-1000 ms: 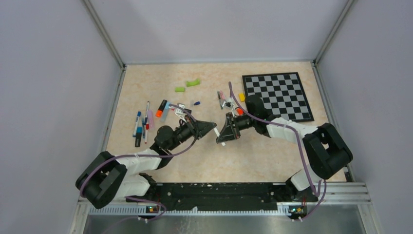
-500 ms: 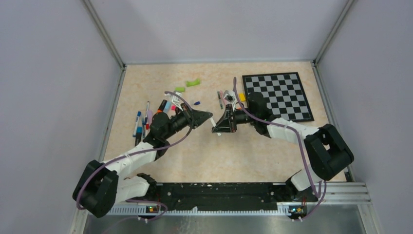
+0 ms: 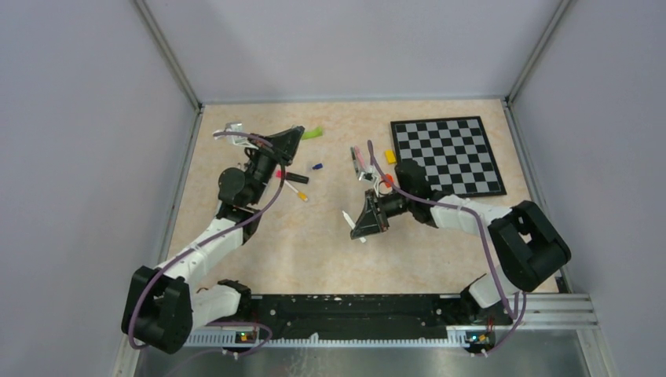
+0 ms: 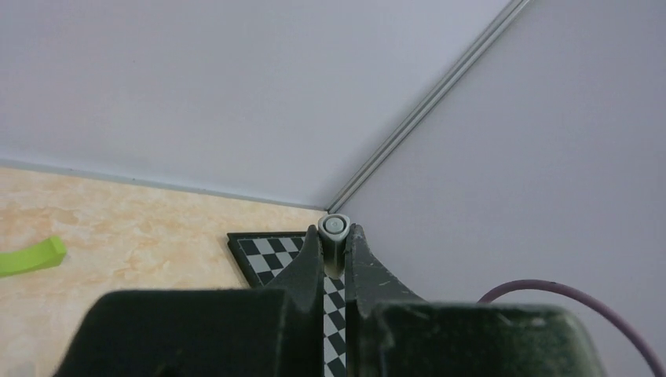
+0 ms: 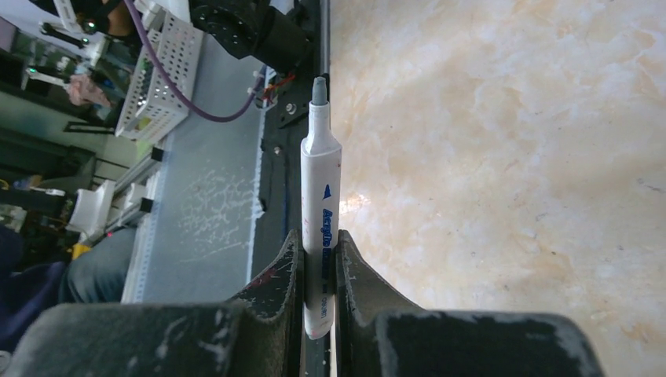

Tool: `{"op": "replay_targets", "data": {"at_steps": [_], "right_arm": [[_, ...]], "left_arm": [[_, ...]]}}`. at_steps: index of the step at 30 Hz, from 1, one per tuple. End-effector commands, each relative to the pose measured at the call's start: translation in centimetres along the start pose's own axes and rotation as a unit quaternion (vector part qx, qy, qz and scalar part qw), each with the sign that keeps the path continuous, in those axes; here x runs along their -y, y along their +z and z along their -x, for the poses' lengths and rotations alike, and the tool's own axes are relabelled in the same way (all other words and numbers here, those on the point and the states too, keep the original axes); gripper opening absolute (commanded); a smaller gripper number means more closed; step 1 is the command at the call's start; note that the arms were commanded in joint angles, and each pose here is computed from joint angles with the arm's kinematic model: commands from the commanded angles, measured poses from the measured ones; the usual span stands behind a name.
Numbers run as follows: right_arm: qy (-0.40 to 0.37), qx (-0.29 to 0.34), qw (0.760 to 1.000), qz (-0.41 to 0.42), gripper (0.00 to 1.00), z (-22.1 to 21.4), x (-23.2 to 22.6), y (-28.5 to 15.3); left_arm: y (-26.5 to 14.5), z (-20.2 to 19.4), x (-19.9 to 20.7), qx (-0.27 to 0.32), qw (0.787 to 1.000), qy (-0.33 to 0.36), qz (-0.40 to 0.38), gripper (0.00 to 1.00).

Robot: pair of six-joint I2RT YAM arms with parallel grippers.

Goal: Open the pen caps
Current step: Open the pen cap from the pen.

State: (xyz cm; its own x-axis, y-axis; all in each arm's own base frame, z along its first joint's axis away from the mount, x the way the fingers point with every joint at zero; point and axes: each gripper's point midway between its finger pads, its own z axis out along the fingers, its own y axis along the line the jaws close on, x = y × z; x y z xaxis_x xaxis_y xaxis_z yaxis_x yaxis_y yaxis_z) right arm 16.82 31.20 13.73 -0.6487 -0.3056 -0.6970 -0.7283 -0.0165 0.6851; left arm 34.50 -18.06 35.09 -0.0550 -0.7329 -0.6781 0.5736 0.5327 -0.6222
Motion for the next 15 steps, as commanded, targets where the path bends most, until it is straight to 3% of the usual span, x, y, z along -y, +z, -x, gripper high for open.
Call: {"op": "replay_targets", "data": {"at_steps": [1, 9, 15], "right_arm": [[-0.092, 0.003, 0.995, -0.046, 0.00, 2.6, 0.6, -1.5], [-0.113, 0.073, 0.957, -0.257, 0.00, 6.8, 7.7, -11.1], [-0.087, 0.040, 0.924, -0.370, 0.00, 8.7, 12.9, -15.3]], "left_arm": [[-0.1, 1.2, 1.3, -0.004, 1.000, 0.016, -0.016, 0.00], [-4.2, -4.8, -1.9, -0.135, 0.990, 0.007, 0.036, 0.00], [-8.0, -8.0, -4.5, -0.195, 0.976, -0.010, 0.096, 0.00]]}}
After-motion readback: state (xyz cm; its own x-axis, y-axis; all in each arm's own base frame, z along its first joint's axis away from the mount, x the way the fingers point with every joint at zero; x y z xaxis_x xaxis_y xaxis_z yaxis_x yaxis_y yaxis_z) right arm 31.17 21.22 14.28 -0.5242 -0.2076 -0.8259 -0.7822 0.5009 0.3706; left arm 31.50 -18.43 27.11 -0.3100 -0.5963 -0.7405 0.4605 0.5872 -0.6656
